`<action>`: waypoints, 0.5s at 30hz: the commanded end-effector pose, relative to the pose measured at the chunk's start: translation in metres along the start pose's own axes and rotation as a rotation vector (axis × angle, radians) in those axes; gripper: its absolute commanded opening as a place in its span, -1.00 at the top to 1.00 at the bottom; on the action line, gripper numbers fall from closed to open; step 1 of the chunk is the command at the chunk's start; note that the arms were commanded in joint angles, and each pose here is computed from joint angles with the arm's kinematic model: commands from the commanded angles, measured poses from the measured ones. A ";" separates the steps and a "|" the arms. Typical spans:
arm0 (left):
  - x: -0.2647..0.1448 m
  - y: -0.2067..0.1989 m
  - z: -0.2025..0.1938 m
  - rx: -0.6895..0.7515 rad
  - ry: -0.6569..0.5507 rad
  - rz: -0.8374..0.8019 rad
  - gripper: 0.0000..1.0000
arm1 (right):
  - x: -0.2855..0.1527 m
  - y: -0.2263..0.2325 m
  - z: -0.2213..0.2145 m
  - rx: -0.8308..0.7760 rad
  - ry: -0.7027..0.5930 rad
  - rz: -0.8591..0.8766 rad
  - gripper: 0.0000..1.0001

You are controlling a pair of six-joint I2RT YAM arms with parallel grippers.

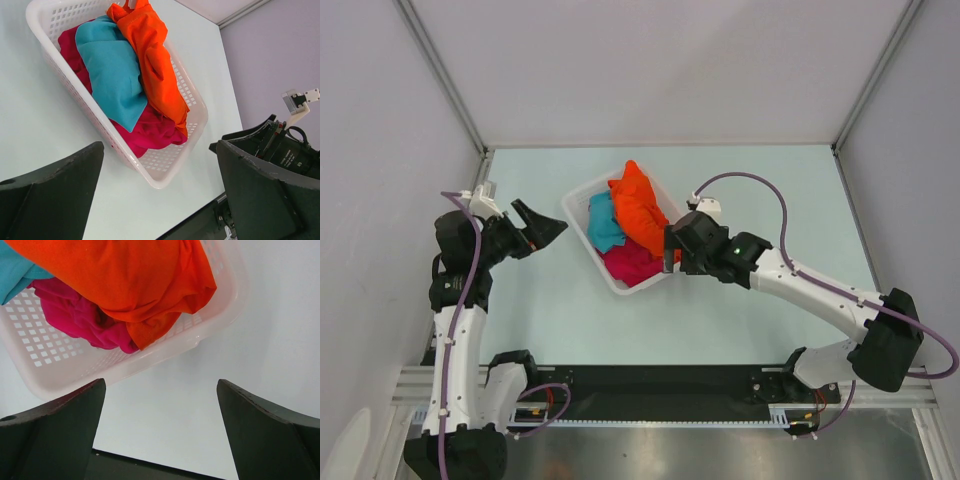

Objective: Fold and stack the t-shirts

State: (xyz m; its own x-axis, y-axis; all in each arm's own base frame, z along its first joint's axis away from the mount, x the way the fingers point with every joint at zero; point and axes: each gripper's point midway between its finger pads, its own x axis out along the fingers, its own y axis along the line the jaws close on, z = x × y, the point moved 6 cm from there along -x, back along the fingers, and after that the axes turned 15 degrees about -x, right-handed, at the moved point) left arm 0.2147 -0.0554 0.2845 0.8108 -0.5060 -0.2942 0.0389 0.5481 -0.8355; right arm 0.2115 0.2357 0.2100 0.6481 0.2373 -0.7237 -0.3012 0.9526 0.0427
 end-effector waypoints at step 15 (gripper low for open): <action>0.022 0.013 -0.004 -0.015 0.069 0.033 -0.99 | -0.001 0.000 0.003 0.004 -0.046 -0.005 -1.00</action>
State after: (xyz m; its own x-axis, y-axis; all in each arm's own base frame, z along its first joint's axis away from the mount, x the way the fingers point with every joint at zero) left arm 0.2207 -0.0581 0.2759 0.7896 -0.5210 -0.3242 0.0134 0.5428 -0.8397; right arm 0.2087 0.2341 0.2076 0.6566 0.2357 -0.7165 -0.3022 0.9525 0.0364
